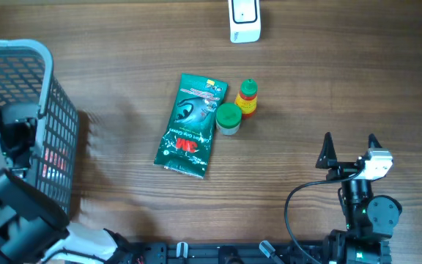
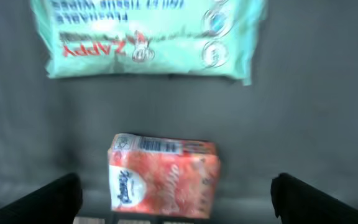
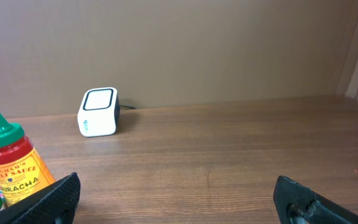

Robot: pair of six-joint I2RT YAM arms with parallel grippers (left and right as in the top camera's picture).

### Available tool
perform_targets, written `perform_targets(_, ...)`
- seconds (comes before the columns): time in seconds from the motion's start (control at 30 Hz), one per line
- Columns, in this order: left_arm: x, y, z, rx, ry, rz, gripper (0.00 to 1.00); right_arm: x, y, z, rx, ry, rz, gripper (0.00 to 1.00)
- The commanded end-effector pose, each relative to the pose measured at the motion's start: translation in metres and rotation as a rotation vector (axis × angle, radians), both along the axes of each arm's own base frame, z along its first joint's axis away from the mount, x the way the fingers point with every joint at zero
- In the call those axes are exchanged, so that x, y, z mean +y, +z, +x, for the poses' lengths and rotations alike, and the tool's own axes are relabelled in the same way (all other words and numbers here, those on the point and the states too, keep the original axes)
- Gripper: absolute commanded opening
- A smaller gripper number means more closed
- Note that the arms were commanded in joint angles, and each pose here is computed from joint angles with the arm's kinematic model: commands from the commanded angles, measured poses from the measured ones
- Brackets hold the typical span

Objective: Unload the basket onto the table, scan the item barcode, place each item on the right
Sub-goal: 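Grasp small orange-white box in basket with left gripper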

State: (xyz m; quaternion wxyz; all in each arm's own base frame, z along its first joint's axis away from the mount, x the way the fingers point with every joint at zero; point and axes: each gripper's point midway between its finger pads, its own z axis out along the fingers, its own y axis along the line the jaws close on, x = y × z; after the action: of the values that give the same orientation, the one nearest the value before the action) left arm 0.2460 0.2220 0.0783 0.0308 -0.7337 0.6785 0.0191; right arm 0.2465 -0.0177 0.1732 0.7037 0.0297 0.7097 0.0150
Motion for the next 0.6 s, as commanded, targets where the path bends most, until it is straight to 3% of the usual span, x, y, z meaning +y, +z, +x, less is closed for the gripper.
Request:
perform_targets(0.0, -0.012, -0.032, -0.007, 0.043, -0.027, -0.081, 1.0, -0.003, 0.002, 0.0, -0.008, -0.016, -0.011, 1.0)
perform_targets(0.27, -0.019, -0.076, -0.009, 0.002, -0.022, -0.075, 0.97, -0.003, 0.002, 0.0, -0.008, -0.016, -0.011, 1.0)
perform_targets(0.33, -0.022, -0.076, -0.013, 0.016, -0.021, -0.087, 0.71, -0.003, 0.002, 0.0, -0.008, -0.016, -0.011, 1.0)
perform_targets(0.4, -0.022, -0.075, -0.013, 0.012, -0.022, -0.084, 0.56, -0.003, 0.002, 0.0, -0.008, -0.016, -0.011, 1.0)
perform_targets(0.47, -0.019, -0.067, -0.01, -0.009, -0.023, -0.066, 0.49, -0.003, 0.002, 0.0, -0.008, -0.016, -0.011, 1.0)
perform_targets(0.57, -0.011, -0.034, 0.0, -0.07, -0.025, -0.011, 0.47, -0.003, 0.002, 0.0, -0.008, -0.016, -0.01, 1.0)
